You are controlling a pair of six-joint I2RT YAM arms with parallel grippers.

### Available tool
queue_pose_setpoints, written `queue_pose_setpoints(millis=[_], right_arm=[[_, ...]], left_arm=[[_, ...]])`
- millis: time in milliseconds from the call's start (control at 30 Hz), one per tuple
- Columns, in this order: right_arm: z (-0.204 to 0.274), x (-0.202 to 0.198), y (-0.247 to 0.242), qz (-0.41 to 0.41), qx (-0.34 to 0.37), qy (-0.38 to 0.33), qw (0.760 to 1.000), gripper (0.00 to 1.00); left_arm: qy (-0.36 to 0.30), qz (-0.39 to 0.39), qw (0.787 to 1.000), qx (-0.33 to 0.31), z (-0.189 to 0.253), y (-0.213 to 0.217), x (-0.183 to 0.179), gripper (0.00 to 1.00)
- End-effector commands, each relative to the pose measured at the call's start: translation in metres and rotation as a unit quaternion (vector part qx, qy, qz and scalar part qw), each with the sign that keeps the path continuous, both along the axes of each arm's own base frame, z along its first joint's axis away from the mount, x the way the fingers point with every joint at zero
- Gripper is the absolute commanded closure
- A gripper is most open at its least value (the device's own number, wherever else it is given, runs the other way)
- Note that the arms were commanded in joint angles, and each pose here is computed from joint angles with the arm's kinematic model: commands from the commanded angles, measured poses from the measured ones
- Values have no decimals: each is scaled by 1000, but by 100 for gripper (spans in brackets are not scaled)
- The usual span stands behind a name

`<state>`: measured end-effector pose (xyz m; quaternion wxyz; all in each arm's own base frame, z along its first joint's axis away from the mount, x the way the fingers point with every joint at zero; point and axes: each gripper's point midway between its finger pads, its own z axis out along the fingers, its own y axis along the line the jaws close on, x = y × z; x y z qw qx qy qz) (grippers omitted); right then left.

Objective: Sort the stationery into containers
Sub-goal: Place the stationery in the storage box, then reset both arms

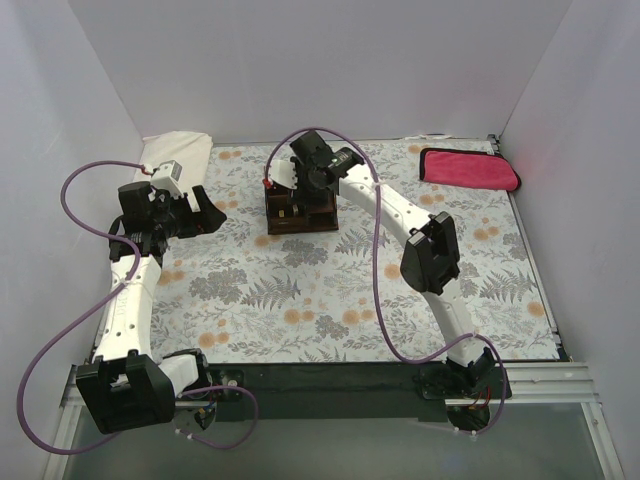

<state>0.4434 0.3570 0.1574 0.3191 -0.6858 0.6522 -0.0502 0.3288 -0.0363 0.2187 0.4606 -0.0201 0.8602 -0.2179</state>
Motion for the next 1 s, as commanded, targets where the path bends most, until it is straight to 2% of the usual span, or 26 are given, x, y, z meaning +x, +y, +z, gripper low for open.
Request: queue_pose_setpoints(millis=[0, 233, 367, 400, 500, 567, 600, 633, 700, 733, 767, 800, 867, 900, 967], right_arm=[[49, 8, 3, -19, 50, -45, 998, 2], [114, 37, 3, -53, 119, -134, 982, 2], [187, 49, -8, -92, 216, -195, 952, 2], [208, 46, -15, -114, 257, -194, 940, 2], [230, 44, -50, -175, 325, -164, 915, 2], [197, 46, -81, -214, 327, -111, 914, 2], [201, 37, -93, -225, 349, -85, 906, 2], [173, 42, -126, -291, 364, -36, 884, 2], [158, 34, -159, -349, 401, 40, 846, 2], [145, 41, -199, -422, 423, 60, 800, 2], [114, 36, -217, -460, 397, 69, 791, 2], [112, 35, -256, -518, 376, 18, 768, 2], [85, 25, -289, -590, 360, 11, 723, 2], [92, 20, -309, -607, 367, -5, 705, 2], [91, 14, -319, -619, 368, -8, 694, 2]], left_arm=[[-9, -5, 1000, -2, 4, -2, -2, 21], [-10, -8, 1000, -7, 6, -3, -2, 21], [-24, -2, 1000, 7, 14, 2, 4, 21], [-30, -2, 999, 18, 15, 4, 7, 21], [-46, 4, 998, 36, 25, 11, 18, 21], [-48, 2, 998, 37, 28, 12, 24, 21], [-53, 3, 998, 37, 31, 12, 27, 21], [-50, 7, 998, 35, 29, 13, 29, 21], [-55, 27, 997, 35, 30, 18, 35, 20], [-52, 54, 997, 38, 28, 26, 39, 18], [-56, 66, 995, 40, 28, 31, 44, 17], [-57, 77, 994, 43, 27, 34, 46, 16], [-56, 100, 992, 51, 23, 44, 56, 16], [-53, 103, 992, 53, 20, 45, 60, 16], [-55, 95, 992, 55, 22, 46, 69, 16]])
